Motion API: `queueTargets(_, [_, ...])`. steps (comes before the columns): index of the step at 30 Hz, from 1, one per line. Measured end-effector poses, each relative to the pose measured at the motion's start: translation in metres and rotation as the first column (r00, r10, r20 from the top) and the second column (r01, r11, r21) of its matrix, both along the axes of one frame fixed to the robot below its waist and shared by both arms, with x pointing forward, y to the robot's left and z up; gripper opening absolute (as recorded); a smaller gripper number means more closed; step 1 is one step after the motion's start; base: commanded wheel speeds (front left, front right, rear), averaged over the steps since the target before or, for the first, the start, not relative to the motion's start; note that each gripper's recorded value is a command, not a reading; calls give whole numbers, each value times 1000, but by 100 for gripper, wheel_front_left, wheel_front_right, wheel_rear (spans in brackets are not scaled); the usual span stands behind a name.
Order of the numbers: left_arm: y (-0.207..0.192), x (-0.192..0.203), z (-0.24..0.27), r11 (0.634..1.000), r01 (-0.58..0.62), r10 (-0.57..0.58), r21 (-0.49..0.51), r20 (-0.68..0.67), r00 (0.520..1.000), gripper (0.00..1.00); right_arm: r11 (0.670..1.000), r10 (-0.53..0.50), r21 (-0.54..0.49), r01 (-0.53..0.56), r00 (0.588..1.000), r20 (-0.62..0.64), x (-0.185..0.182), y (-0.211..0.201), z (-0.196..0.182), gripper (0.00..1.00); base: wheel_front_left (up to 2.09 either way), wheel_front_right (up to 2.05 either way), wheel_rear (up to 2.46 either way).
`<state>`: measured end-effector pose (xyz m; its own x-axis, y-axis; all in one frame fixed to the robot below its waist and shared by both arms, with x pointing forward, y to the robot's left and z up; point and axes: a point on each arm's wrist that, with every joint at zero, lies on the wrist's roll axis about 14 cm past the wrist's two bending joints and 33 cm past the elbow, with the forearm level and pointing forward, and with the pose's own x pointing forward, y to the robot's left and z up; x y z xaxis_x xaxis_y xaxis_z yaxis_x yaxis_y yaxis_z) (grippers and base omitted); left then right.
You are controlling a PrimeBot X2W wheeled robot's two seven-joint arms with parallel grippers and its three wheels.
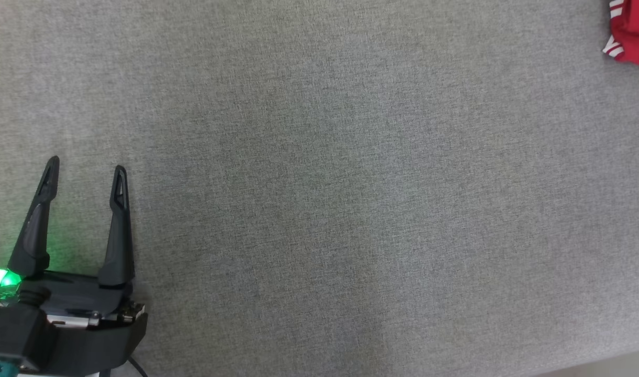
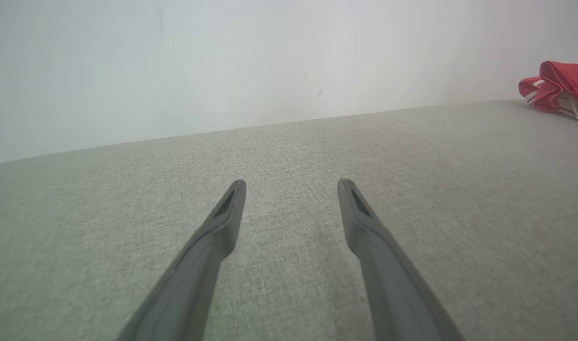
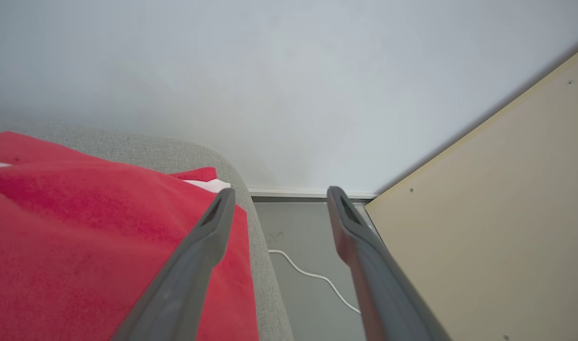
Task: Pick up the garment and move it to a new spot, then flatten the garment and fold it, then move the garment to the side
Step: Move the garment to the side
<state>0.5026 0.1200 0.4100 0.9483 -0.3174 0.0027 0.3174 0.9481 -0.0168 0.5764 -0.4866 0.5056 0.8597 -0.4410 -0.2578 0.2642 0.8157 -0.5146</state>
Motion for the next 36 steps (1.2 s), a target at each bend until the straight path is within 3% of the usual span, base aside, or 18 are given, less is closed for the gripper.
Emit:
queueTargets(9, [8, -12, 10, 999, -52, 51, -14, -18, 999, 100, 986, 159, 17, -165, 972, 175, 25, 57, 38, 100, 0, 0, 0])
queueTargets(16, [20, -35, 33, 994, -108, 108, -28, -11, 994, 100, 926, 336, 46, -375, 873, 353, 25, 135, 79, 100, 0, 0, 0])
queueTargets(21, [32, -56, 51, 987, -159, 159, -39, 1, 987, 100, 870, 404, 83, -486, 799, 445, 1, 182, 92, 100, 0, 0, 0])
queueTargets(25, [40, -74, 64, 980, -189, 189, -56, 10, 982, 100, 835, 400, 139, -533, 760, 513, -26, 206, 95, 100, 0, 0, 0])
queueTargets(36, [70, -120, 94, 962, -266, 269, -62, 64, 961, 100, 752, 389, 268, -602, 734, 557, -98, 260, 61, 100, 0, 0, 0])
